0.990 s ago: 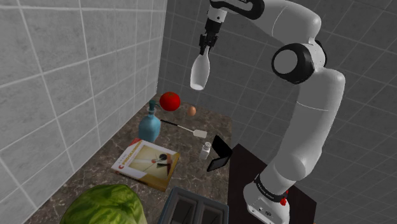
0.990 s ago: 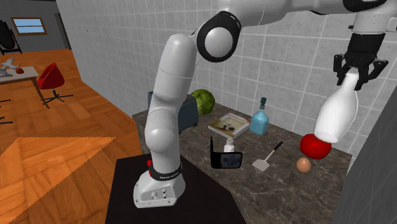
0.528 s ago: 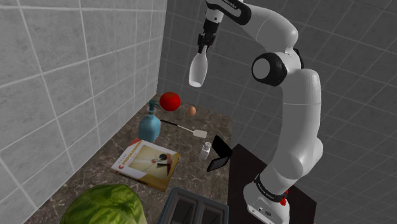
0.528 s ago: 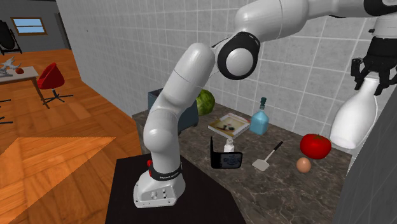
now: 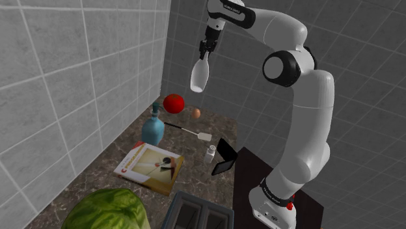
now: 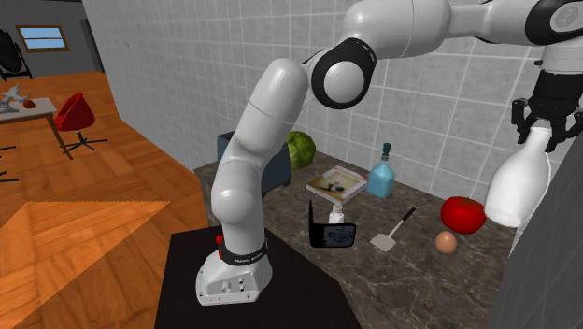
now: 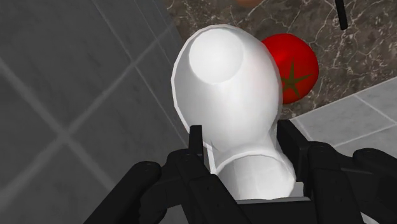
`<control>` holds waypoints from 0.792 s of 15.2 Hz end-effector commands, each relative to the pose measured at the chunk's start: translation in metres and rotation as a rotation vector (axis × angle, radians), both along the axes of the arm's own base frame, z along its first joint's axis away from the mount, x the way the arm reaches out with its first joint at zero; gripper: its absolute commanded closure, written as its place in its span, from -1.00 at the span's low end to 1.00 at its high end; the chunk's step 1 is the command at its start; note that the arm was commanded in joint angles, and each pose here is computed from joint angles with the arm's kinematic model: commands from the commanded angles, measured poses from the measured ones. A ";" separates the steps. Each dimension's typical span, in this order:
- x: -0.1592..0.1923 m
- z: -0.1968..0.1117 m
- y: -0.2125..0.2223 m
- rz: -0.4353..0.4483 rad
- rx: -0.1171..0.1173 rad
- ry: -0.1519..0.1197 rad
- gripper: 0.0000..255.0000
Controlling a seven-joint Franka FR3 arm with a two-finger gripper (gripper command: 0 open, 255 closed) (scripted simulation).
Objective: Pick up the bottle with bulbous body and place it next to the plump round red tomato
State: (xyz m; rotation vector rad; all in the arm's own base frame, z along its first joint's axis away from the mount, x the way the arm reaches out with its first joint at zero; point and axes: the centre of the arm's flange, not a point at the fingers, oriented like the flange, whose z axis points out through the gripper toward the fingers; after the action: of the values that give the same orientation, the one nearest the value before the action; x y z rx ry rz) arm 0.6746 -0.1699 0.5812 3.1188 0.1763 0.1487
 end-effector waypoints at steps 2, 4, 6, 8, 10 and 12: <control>0.005 -0.041 -0.009 -0.007 0.008 0.041 1.00; 0.005 -0.052 -0.009 -0.007 0.008 0.041 1.00; 0.005 -0.062 -0.009 -0.007 0.008 0.041 1.00; 0.005 -0.073 -0.009 -0.007 0.008 0.041 1.00; 0.005 -0.083 -0.009 -0.007 0.008 0.041 1.00; 0.005 -0.094 -0.009 -0.007 0.008 0.041 1.00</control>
State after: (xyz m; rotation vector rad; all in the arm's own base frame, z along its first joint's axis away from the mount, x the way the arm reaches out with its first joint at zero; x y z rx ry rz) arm 0.6755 -0.1704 0.5388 3.1199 0.1723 0.1753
